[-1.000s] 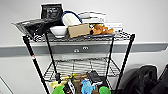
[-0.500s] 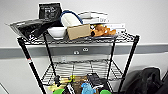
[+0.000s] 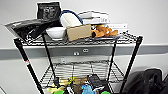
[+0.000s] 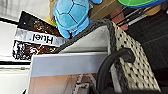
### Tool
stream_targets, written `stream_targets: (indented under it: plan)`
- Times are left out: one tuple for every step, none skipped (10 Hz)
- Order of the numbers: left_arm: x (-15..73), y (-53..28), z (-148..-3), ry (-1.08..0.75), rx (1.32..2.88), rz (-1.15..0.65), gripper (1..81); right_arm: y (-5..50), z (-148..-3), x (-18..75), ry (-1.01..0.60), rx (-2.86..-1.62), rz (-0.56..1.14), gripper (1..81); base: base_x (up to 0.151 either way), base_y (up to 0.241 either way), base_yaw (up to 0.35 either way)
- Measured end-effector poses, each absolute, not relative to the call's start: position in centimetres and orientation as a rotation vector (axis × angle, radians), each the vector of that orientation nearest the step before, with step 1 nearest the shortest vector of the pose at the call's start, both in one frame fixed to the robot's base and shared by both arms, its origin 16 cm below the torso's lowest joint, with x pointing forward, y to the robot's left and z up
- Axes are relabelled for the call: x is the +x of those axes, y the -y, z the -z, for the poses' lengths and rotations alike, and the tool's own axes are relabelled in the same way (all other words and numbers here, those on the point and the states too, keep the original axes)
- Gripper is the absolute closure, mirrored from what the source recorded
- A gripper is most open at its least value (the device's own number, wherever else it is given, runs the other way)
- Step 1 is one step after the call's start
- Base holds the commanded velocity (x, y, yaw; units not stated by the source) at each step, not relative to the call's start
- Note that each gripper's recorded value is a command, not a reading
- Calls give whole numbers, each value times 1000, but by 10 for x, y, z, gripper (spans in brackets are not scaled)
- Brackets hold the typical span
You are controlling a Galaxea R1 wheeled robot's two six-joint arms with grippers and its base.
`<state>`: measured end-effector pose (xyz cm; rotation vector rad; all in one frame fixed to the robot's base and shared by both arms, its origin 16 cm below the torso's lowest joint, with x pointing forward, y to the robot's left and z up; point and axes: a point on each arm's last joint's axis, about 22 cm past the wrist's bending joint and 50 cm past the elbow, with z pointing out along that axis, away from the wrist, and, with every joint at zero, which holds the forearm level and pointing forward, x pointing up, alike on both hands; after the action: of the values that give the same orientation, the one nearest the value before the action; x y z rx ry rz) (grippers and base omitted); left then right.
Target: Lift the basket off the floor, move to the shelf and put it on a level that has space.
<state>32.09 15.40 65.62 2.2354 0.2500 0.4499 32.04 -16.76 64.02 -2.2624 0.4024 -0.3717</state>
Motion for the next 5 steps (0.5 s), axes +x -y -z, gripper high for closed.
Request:
stream_targets:
  plan:
    - [320, -154, -657, -249, 2235, -451, 811, 167, -640, 318, -403, -2262, 370, 811, 0, 0, 0]
    - [316, -154, -655, -249, 2238, -443, 811, 167, -639, 315, -402, -2264, 362, 811, 0, 0, 0]
    - [313, -155, -654, -249, 2241, -434, 811, 167, -640, 313, -399, -2263, 353, 811, 0, 0, 0]
    - [313, -156, -655, -248, 2241, -435, 811, 167, -643, 312, -396, -2257, 352, 811, 0, 0, 0]
    - [312, -155, -661, -243, 2230, -435, 811, 166, -650, 311, -393, -2242, 361, 811, 0, 0, 0]
